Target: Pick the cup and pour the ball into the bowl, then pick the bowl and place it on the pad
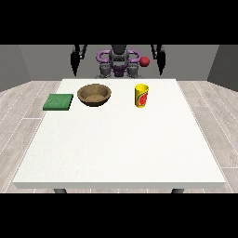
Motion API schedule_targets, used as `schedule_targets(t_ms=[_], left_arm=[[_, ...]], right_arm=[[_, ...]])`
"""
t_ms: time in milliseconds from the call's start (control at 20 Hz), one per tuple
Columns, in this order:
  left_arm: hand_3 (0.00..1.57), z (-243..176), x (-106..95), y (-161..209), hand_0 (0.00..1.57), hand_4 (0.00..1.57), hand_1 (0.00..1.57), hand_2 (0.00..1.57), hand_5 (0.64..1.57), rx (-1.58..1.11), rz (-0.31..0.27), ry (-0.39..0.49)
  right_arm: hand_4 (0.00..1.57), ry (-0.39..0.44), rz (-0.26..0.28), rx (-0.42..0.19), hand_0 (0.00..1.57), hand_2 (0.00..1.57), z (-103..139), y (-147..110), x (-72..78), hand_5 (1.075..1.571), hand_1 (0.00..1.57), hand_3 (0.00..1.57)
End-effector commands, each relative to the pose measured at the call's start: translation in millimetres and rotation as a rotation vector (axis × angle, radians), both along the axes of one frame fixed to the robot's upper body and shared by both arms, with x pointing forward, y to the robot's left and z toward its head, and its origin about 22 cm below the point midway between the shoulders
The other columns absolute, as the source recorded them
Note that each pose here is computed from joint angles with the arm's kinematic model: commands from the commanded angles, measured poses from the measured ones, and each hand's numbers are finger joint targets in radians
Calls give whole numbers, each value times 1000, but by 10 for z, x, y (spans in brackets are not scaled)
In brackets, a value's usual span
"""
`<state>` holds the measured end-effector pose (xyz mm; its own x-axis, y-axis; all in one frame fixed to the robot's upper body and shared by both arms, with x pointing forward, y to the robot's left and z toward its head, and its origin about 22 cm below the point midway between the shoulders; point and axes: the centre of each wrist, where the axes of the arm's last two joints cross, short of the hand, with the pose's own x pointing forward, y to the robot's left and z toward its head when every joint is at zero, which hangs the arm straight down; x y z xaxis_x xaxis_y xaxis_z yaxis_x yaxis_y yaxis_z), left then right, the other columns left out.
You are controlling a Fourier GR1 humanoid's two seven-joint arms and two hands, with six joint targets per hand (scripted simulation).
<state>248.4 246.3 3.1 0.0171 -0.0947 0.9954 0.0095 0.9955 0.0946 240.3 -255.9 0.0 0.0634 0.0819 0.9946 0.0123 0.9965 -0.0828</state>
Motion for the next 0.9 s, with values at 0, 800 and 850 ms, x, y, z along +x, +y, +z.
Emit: schedule_targets(t_ms=[0,800,850], left_arm=[[0,170,15,46,0,664,0,0,1566,20,0,-28],[0,944,131,-383,0,568,0,0,1559,-182,80,-22],[0,942,119,-455,0,556,0,0,1555,-181,62,-8]], right_arm=[[875,-33,5,-20,0,0,183,-41,22,1533,0,0],[767,-8,16,145,0,0,1053,150,-269,1544,0,0],[760,-46,-8,135,0,0,1107,29,-268,1548,0,0]])
